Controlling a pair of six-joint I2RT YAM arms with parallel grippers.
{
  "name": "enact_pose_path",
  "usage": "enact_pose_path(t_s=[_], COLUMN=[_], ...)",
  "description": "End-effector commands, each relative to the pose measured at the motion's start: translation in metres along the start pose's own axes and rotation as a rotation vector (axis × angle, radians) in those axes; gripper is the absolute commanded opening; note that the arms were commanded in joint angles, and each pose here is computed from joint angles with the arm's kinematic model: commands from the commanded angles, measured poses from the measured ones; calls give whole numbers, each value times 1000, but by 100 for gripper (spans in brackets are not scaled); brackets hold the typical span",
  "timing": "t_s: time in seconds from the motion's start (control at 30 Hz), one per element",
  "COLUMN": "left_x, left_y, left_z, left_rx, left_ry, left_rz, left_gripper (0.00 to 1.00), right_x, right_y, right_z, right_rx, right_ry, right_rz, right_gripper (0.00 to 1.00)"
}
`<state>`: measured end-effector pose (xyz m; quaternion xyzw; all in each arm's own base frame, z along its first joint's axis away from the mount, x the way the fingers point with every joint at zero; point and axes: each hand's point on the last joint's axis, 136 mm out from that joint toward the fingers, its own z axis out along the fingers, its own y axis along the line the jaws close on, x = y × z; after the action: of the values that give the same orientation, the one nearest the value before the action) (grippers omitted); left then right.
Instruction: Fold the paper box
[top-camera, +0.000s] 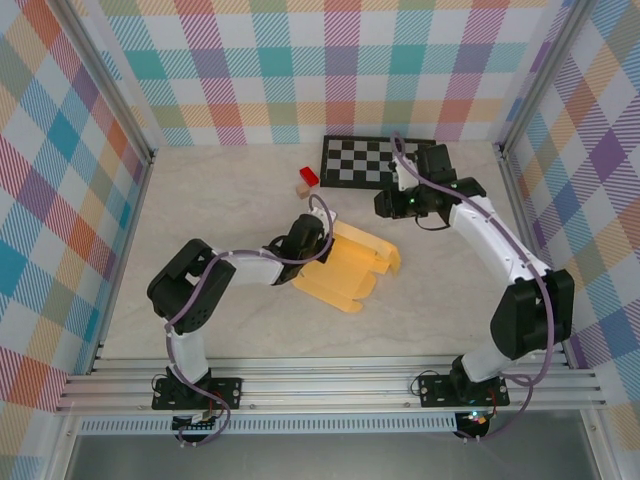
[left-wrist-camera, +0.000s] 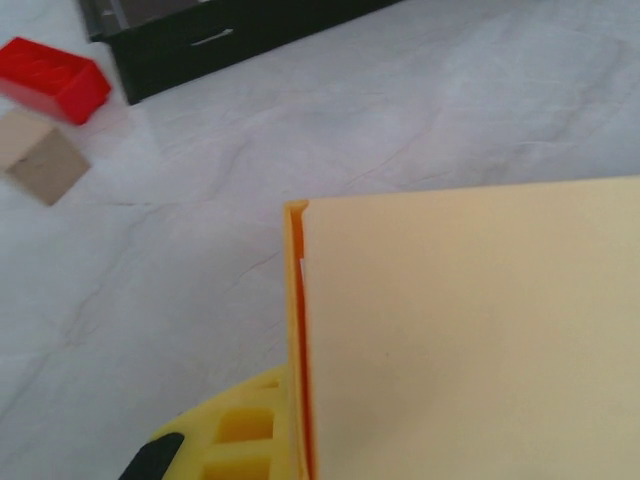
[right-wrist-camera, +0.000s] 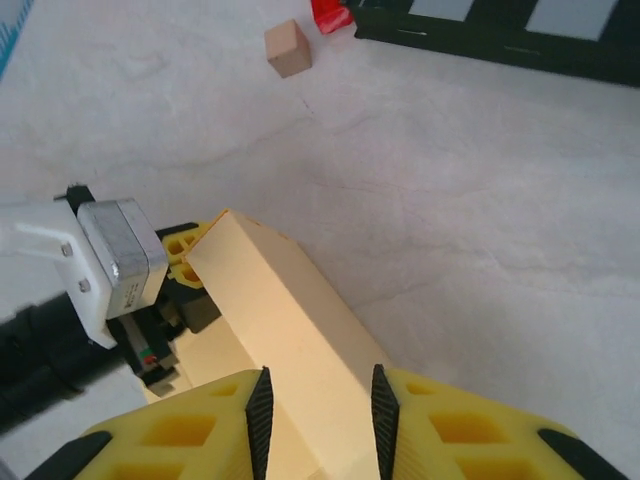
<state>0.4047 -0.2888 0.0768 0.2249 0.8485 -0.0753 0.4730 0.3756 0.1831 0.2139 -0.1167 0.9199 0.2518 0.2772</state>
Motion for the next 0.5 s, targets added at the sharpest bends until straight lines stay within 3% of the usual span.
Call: enact_pose_path(t_s=[0.0,0.47], left_x=[1,18], left_y=[24,23], left_z=[-14,-23], left_rx=[-161,-225], left_ry=[-7,0], left_rz=[-68,-124], left_gripper=[0,0], right_x=[25,56], right_y=[-1,-10], right_z=[8,56], right_rx=[2,42], right_ry=[74,120], right_rz=[245,393], right_gripper=[38,44])
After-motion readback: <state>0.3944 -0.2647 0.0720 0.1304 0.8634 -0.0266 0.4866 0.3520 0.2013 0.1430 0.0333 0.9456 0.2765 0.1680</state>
